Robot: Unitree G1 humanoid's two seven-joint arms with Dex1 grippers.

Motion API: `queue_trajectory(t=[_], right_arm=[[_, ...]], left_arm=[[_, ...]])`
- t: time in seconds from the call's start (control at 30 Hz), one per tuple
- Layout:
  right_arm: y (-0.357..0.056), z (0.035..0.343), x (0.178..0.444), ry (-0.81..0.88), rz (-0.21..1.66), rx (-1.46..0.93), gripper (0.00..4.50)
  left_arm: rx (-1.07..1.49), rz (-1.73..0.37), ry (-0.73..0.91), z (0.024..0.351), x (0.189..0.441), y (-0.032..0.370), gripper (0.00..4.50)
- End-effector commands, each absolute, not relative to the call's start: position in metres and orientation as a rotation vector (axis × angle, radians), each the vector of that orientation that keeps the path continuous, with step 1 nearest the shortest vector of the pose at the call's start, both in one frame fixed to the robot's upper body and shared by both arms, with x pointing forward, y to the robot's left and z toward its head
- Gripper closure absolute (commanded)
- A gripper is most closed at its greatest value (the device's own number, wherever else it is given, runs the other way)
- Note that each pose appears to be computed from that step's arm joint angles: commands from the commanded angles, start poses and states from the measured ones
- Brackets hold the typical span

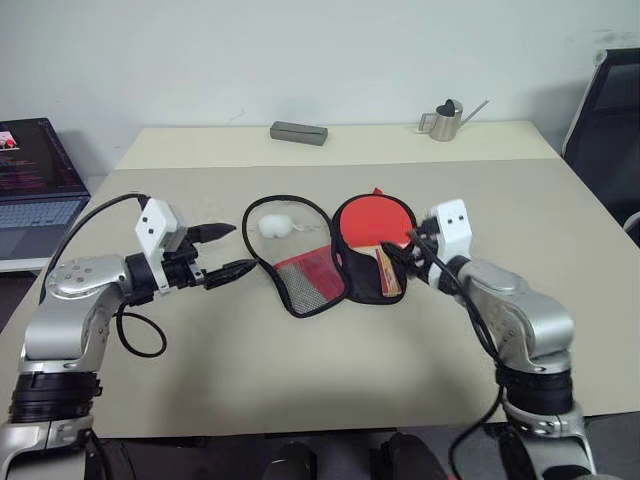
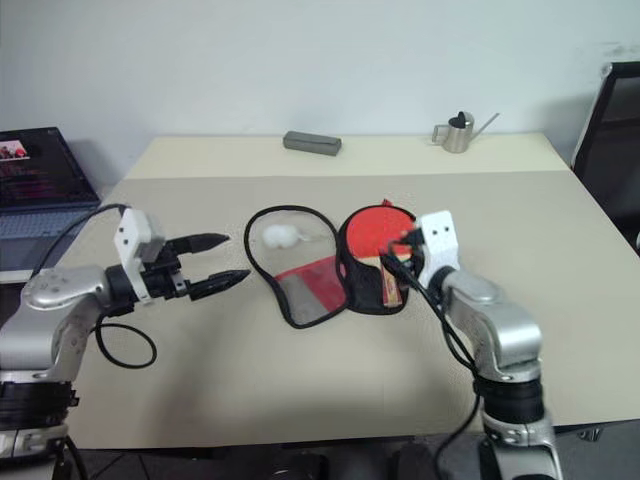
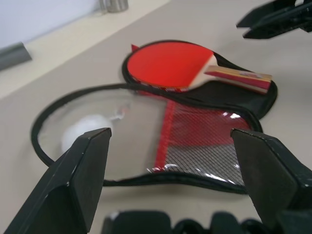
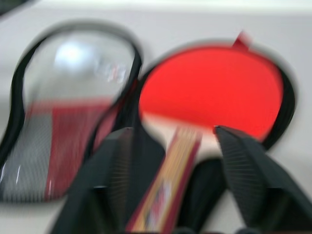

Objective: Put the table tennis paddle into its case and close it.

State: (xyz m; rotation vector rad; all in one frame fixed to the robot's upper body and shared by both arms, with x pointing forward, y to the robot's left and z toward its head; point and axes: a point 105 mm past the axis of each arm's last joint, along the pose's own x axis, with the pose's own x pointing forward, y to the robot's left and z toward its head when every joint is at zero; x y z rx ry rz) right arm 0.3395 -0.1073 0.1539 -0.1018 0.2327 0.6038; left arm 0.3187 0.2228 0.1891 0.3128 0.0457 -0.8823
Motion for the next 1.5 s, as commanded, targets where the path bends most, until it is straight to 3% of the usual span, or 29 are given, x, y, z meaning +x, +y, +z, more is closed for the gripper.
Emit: queue_trajectory(t=[0.03, 0.17, 0.2, 0.73, 1.1, 1.5], right_arm=[[-0.110, 0.166, 0.334, 0.127, 0.676, -0.219, 3.05], [-0.121, 0.160, 0.337, 0.116, 0.674, -0.297, 4.40], [-0.121, 0.158, 0.338, 0.116, 0.684, -0.304, 4.46], [-0.120, 0.116, 0.337, 0.216, 0.771, -0.447, 4.46], [-0.119, 0.111, 0.338, 0.219, 0.789, -0.470, 4.46], [-0.104, 0.114, 0.330, 0.197, 0.856, -0.480, 4.46]], left_arm=[[0.335, -0.893, 0.018, 0.200, 0.312, 0.223, 0.22], [0.328, -0.943, 0.039, 0.196, 0.303, 0.216, 0.22], [0.329, -0.948, 0.041, 0.196, 0.303, 0.214, 0.22], [0.349, -1.027, 0.032, 0.201, 0.300, 0.196, 0.22], [0.404, -1.176, 0.067, 0.206, 0.282, 0.184, 0.22], [0.410, -1.173, 0.062, 0.206, 0.286, 0.183, 0.22]])
